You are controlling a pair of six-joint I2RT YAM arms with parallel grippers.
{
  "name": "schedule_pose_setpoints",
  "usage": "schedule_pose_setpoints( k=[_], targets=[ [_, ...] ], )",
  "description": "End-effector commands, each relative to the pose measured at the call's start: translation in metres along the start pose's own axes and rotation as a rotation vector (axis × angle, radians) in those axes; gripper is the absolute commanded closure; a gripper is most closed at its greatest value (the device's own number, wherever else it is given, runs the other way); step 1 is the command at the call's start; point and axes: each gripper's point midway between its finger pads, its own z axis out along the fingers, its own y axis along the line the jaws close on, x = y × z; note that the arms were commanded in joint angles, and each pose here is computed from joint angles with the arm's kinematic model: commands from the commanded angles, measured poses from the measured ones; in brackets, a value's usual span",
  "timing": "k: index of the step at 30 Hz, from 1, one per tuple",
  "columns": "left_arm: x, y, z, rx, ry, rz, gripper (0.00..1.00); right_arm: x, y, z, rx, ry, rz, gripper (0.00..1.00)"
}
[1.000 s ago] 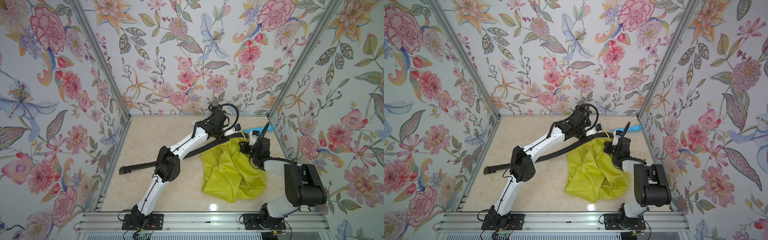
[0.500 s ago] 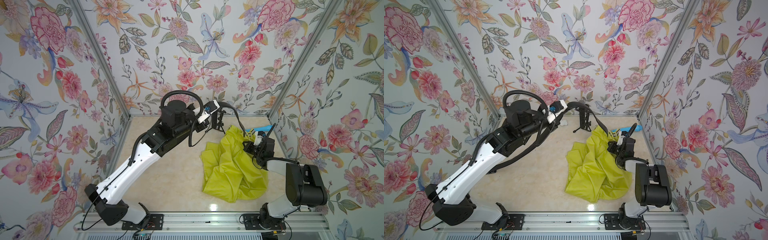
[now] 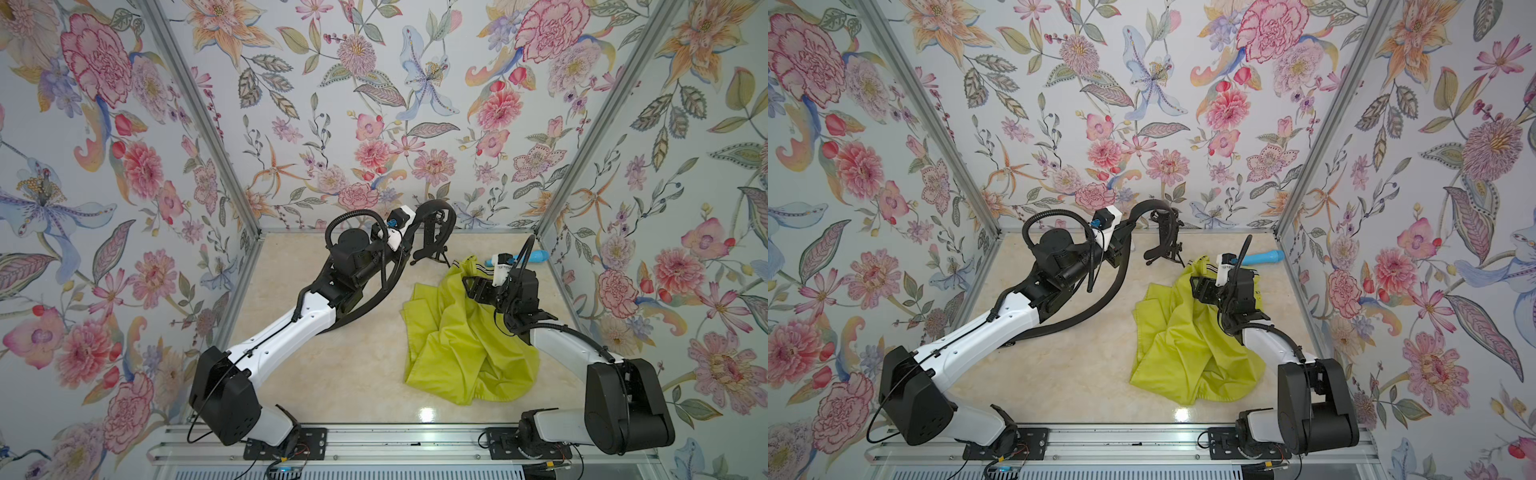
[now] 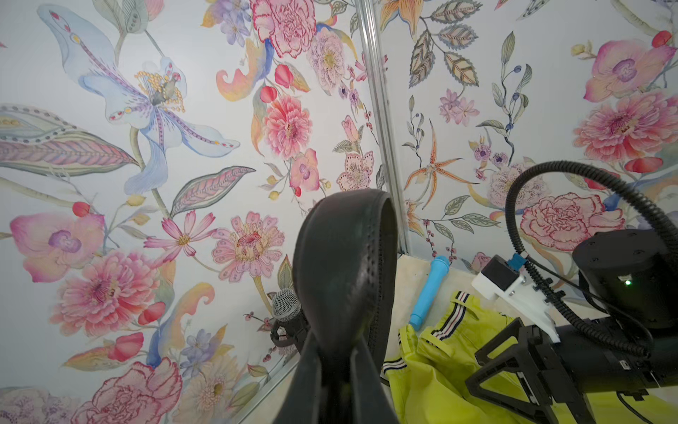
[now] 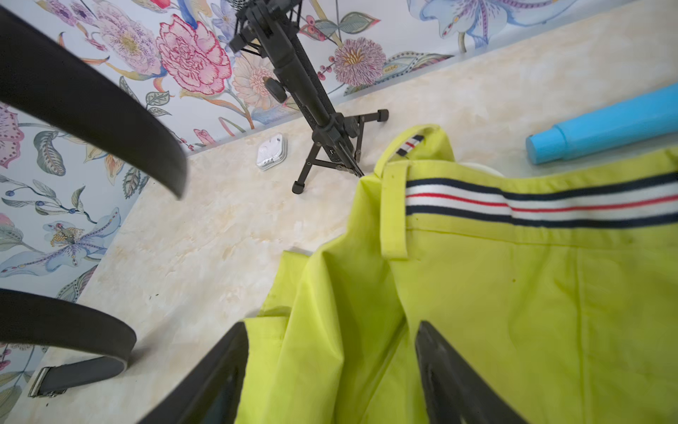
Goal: Remove the belt from the trousers
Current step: Remove the belt from the trousers, then place the belt at the center of the board.
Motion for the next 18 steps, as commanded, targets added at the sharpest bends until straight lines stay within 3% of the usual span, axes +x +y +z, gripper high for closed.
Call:
schedule_pose_setpoints(
  k=[1, 5, 8, 10, 12, 14, 18],
  targets=[
    [-0.069, 0.005, -0.013, 0.008, -0.279, -0.125, 1.0, -0.013, 0.007, -0.01, 0.016, -0.03, -0.05, 0.24],
    [-0.049, 0.008, -0.01, -0.022, -0.277, -0.187, 1.0, -0.023, 0.013, -0.022, 0.004, -0.085, -0.055, 0.24],
    [-0.029, 0.009, -0.032, -0.061, -0.346, -0.24, 1.0, -0.03, 0.015, -0.032, 0.011, -0.126, -0.076, 0.23],
    [-0.002, 0.006, -0.051, -0.08, -0.376, -0.293, 0.96, -0.038, 0.017, -0.041, 0.02, -0.167, -0.099, 0.22],
    [0.031, -0.005, -0.058, -0.076, -0.325, -0.302, 0.9, -0.044, 0.016, -0.049, 0.039, -0.203, -0.115, 0.21],
    [0.071, -0.022, -0.059, -0.078, -0.193, -0.239, 0.69, -0.049, 0.014, -0.055, 0.058, -0.232, -0.137, 0.19],
    [0.122, -0.029, -0.076, -0.139, 0.021, -0.132, 0.1, -0.06, 0.002, -0.068, 0.121, -0.279, -0.154, 0.12]
  ],
)
